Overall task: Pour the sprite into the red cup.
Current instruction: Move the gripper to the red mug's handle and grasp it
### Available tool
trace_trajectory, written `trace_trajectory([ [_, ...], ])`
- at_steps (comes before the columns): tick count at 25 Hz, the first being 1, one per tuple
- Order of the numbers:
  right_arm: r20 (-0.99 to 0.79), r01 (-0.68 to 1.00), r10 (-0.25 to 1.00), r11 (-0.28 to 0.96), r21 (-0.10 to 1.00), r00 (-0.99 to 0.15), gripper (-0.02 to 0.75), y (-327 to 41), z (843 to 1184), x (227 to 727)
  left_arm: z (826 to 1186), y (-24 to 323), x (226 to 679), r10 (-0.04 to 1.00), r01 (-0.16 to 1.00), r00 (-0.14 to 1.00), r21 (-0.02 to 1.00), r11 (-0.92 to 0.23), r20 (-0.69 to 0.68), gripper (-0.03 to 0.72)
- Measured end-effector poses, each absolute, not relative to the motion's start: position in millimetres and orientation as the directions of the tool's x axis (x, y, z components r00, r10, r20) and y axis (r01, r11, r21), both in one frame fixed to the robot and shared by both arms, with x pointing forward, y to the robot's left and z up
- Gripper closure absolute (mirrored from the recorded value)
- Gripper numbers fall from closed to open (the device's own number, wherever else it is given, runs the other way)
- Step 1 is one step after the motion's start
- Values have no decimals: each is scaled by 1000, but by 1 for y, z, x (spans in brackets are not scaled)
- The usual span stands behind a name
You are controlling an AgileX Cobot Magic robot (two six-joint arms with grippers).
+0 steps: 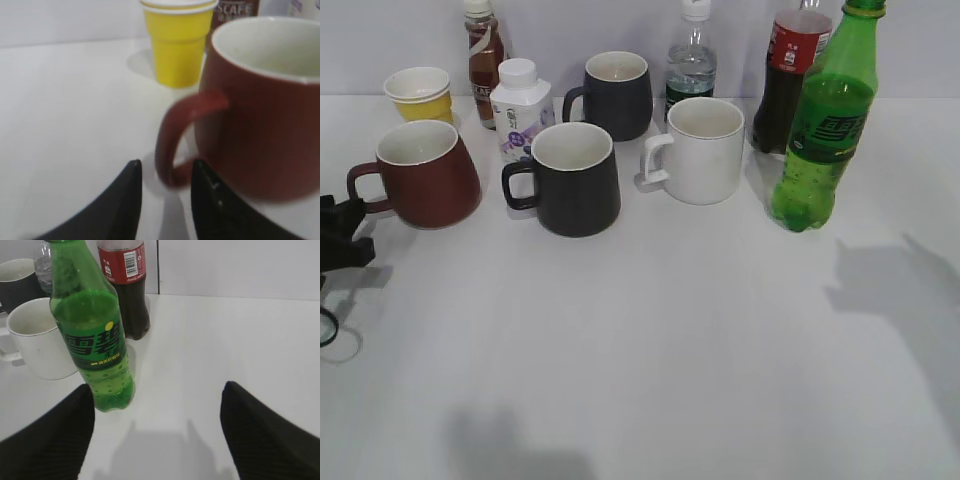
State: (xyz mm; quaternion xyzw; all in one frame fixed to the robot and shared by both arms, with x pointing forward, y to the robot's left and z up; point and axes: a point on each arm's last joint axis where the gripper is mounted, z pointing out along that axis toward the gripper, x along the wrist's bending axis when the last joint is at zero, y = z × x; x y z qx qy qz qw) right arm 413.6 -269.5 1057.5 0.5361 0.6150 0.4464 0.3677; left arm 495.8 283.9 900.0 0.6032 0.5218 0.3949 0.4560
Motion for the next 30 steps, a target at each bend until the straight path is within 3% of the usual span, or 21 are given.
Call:
trace_trajectory([
  [16, 26, 335, 988, 27, 942, -155, 152, -269, 1056, 416, 887, 282, 573, 990, 241, 142, 969, -45, 11, 428],
  [20, 26, 369, 988, 33, 929, -154, 151, -268, 1049, 421, 885, 279, 582, 985, 203, 169, 978, -54, 19, 519],
  [22, 26, 386, 987, 37, 922, -156, 153, -267, 1046, 424, 884, 278, 583, 983, 192, 184, 980, -61, 25, 608],
  [30, -15, 394, 969, 114, 912, -246, 197, -251, 1035, 434, 893, 275, 568, 973, 208, 226, 973, -94, 46, 610],
])
